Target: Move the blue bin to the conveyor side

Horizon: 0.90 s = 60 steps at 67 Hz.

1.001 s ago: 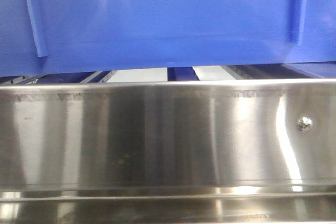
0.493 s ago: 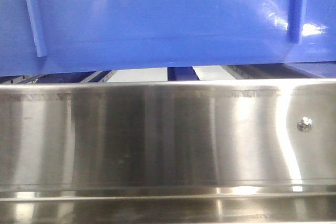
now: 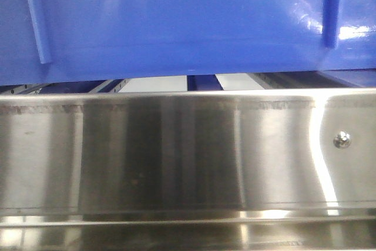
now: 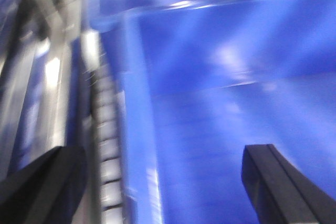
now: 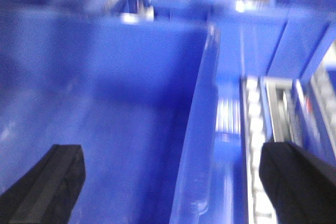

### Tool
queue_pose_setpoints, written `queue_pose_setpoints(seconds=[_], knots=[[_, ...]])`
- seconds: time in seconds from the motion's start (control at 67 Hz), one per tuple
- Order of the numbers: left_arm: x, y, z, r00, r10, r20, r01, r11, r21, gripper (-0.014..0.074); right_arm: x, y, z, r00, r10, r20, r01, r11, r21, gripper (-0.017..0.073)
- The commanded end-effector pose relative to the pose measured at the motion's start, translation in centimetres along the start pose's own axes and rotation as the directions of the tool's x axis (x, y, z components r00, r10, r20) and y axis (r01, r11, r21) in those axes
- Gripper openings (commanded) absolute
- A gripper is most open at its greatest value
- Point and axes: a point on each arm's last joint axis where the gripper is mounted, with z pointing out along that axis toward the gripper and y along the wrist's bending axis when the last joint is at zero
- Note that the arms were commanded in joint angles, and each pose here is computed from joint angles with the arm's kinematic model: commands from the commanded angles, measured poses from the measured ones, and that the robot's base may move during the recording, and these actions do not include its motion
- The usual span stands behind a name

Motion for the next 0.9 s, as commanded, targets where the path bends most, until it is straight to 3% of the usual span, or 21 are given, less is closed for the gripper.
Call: queue_pose_setpoints(seconds=[0.0,0.179,0.254,0.433,0.568,0.881], knots=[[-0.3,-0.3,0.9,1.0,-0.018,-0.026,0.018,1.0,-0.005,0.0498,-0.4,0.0,0.8,0.998,-0.016,-0.062,0.016,1.0,-0.002,0.0559],[-0.1,0.0,3.1,0.992,-0.071,-0.107,0.073,0.997,0.014,0.0498,-1.3,-1.0,2.7,0.991,-0.044,-0.123,0.054,0.995,0.085,0.0559],[0.0,0.6,3.5,0.988,-0.083,-0.128,0.083,0.997,-0.009,0.0498,-1.4,-1.0,3.1,0.991,-0.028,-0.127,0.039,0.996,0.085,0.0559],[0.2,1.5,4.2,0.984,-0.043,-0.174,0.046,0.999,0.013,0.0498,-1.4,-0.6,3.7,0.99,-0.013,-0.138,0.024,0.997,0.072,0.0559],[0.2,1.6,5.2,0.98,-0.041,-0.197,0.044,0.999,0.009,0.0498,-1.3,-0.7,4.9,0.986,0.014,-0.166,-0.001,0.997,0.076,0.0559],[0.4,1.7,8.1,0.965,-0.028,-0.261,0.024,1.0,-0.019,0.0498,-1.1,-1.3,8.1,0.971,0.021,-0.238,0.007,0.993,0.115,0.0559]])
